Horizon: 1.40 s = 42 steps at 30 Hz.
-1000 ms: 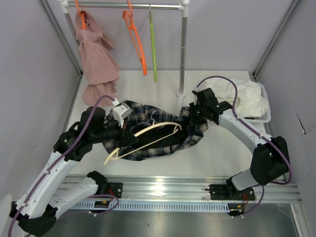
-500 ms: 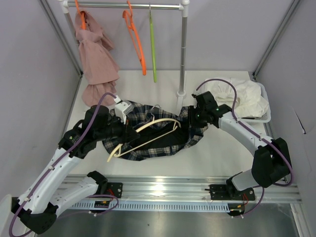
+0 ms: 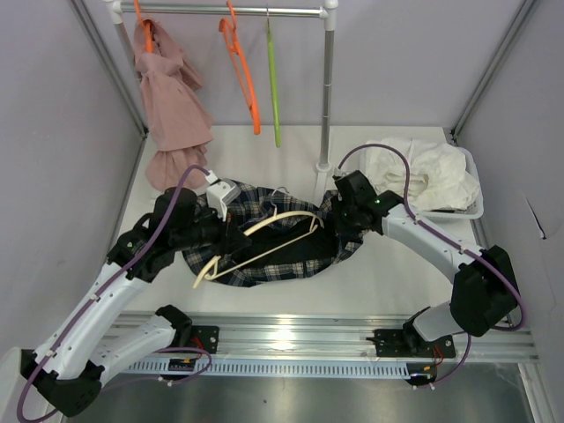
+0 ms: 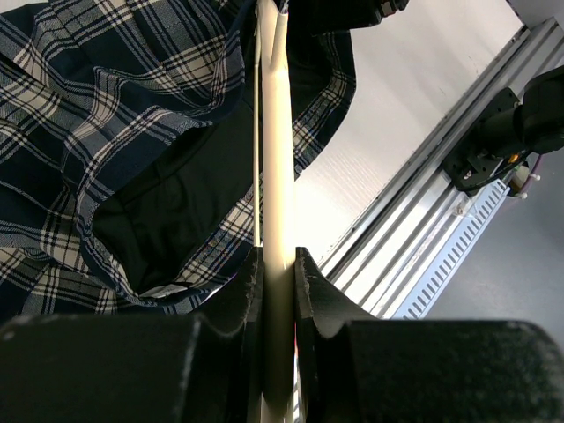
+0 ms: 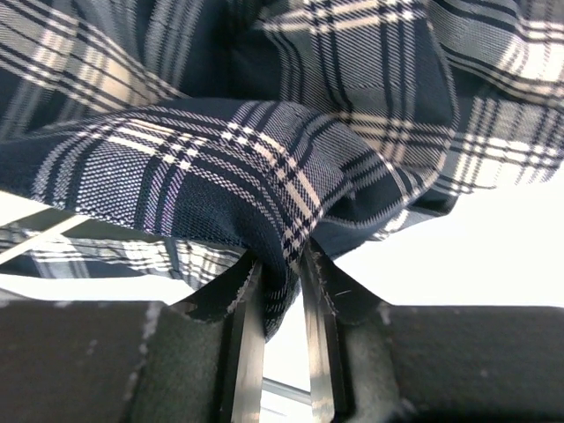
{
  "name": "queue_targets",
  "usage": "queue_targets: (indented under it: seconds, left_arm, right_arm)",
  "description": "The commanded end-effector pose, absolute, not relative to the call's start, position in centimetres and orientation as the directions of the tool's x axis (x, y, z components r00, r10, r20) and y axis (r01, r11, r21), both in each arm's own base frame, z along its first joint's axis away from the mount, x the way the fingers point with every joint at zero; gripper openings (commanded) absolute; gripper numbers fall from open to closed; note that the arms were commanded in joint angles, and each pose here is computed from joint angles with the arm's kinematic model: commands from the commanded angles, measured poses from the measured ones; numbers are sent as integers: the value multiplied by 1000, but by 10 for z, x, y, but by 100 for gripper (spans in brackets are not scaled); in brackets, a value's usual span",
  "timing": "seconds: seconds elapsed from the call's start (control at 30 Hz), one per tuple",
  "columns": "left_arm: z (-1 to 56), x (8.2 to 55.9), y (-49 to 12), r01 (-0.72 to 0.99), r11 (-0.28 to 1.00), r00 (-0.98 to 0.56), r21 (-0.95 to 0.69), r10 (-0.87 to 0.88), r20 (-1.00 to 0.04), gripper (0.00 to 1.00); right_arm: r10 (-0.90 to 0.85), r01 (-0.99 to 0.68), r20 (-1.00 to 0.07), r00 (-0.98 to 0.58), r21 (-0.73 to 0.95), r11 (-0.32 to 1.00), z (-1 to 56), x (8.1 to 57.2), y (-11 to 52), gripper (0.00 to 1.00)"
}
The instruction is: Place the skirt on the hanger
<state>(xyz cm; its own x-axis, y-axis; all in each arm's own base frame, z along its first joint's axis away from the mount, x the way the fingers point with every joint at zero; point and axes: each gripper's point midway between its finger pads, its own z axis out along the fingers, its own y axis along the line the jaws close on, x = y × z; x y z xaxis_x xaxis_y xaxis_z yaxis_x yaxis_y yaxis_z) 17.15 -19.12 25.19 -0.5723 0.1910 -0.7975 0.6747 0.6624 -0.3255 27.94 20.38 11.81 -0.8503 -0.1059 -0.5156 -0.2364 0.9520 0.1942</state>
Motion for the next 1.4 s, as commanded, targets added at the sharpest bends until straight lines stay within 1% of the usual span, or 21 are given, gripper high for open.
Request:
queue_targets:
  seconds: [0.0, 0.17, 0.23, 0.27, 0.3, 0.37, 0.4, 0.43, 0.47, 0.5, 0.53, 0.67, 0.73, 0.93, 1.07, 1.37]
  left_arm:
    - [267, 184, -198, 701, 650, -504, -294, 160, -849, 0]
    - [268, 183, -202, 717, 630, -499, -299, 165, -851, 0]
    - [269, 182, -202, 719, 627, -498, -299, 165, -851, 0]
    - [267, 182, -202, 722, 624, -498, -299, 169, -851, 0]
    - [269, 181, -203, 726, 619, -494, -299, 168, -853, 0]
    - [270, 179, -205, 739, 603, -489, -303, 169, -856, 0]
    - [273, 178, -206, 747, 593, -480, -301, 168, -861, 0]
    - [274, 177, -207, 753, 585, -476, -301, 169, -863, 0]
    - [277, 174, -210, 768, 563, -471, -306, 171, -866, 0]
    - [278, 172, -211, 774, 552, -468, -308, 172, -867, 0]
    - [280, 171, -212, 782, 542, -462, -308, 173, -870, 0]
    - [291, 162, -218, 818, 495, -426, -292, 182, -886, 0]
    - [289, 164, -217, 816, 504, -424, -283, 190, -885, 0]
    - [289, 174, -217, 799, 541, -416, -262, 183, -891, 0]
    - [289, 173, -225, 814, 512, -414, -274, 181, -892, 0]
    - [278, 164, -237, 833, 486, -418, -265, 238, -877, 0]
  right_arm:
    - [-132, -239, -557, -820, 124, 963, 136, 282, 195, 27]
    - [-157, -238, -547, -822, 81, 968, 131, 279, 191, 34]
    - [-154, -234, -553, -819, 77, 969, 134, 280, 191, 34]
    - [-155, -234, -552, -819, 75, 969, 135, 280, 191, 31]
    - [-156, -235, -554, -818, 74, 969, 137, 281, 191, 22]
    - [-157, -237, -565, -810, 71, 969, 147, 285, 192, 14]
    - [-158, -236, -563, -811, 68, 969, 149, 286, 193, 7]
    - [-156, -241, -578, -801, 73, 968, 160, 291, 196, 5]
    - [-161, -241, -570, -806, 67, 968, 163, 290, 195, 1]
    - [-163, -242, -566, -808, 66, 968, 165, 291, 196, 0]
    - [-156, -245, -584, -797, 75, 967, 177, 296, 199, 0]
    - [-160, -259, -591, -791, 87, 962, 194, 298, 205, 0]
    - [-168, -267, -581, -797, 89, 960, 196, 297, 208, 0]
    - [-166, -288, -603, -780, 112, 951, 217, 291, 218, 0]
    - [-163, -291, -614, -772, 113, 950, 229, 288, 219, 0]
    - [-159, -295, -640, -752, 112, 949, 253, 279, 224, 0]
